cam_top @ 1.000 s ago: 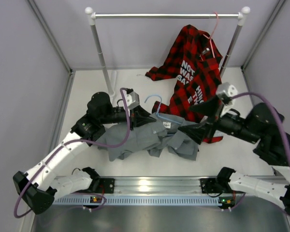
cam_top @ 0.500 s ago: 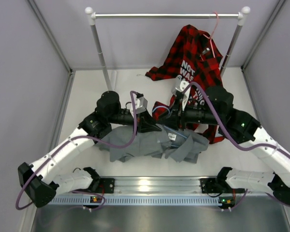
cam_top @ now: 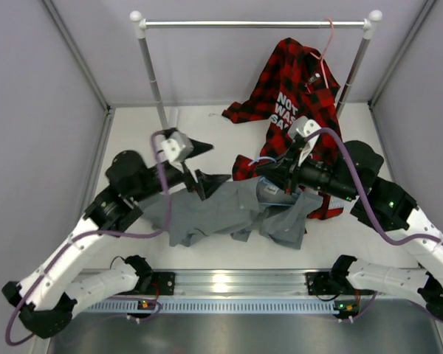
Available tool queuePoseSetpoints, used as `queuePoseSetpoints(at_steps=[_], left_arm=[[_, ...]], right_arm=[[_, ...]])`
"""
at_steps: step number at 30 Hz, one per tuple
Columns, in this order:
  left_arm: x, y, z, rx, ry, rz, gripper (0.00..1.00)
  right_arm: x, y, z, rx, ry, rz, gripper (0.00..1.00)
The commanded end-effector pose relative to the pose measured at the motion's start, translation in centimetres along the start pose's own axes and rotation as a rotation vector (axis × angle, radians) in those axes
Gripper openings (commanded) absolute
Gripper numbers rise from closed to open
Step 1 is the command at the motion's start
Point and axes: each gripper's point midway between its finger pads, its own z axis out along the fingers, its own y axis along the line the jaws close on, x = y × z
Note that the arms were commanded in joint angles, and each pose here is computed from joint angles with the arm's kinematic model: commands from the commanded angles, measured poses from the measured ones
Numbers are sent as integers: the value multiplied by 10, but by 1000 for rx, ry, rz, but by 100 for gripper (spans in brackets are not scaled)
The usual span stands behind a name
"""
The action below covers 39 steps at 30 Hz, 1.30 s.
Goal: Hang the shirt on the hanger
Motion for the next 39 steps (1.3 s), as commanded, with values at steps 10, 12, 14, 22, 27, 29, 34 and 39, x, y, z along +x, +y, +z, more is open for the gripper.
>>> queuePoseSetpoints(at_steps=[10, 12, 14, 22, 27, 29, 34, 39], left_arm=[[65, 56, -119, -699, -192, -327, 98], [70, 51, -115, -668, -175, -326, 98], [78, 49, -110, -644, -154, -323, 97], [71, 51, -112, -656, -198, -331, 98], [72, 84, -163, -998, -197, -408, 98], [74, 81, -171, -1003, -203, -403, 98], [71, 42, -140, -690, -202, -330, 98], [102, 40, -114, -618, -71, -305, 98]], right_arm=[[-80, -27, -30, 204, -173, 9, 0], [-87, -25, -34, 199, -177, 8, 0], [-90, -24, -33, 195, -176, 7, 0], [-85, -42, -27, 285, -129, -11, 0], [-75, -71, -26, 443, -107, 8, 0], [-76, -76, -26, 472, -109, 17, 0], [-79, -75, -17, 459, -103, 18, 0], [-87, -69, -18, 429, -124, 25, 0]])
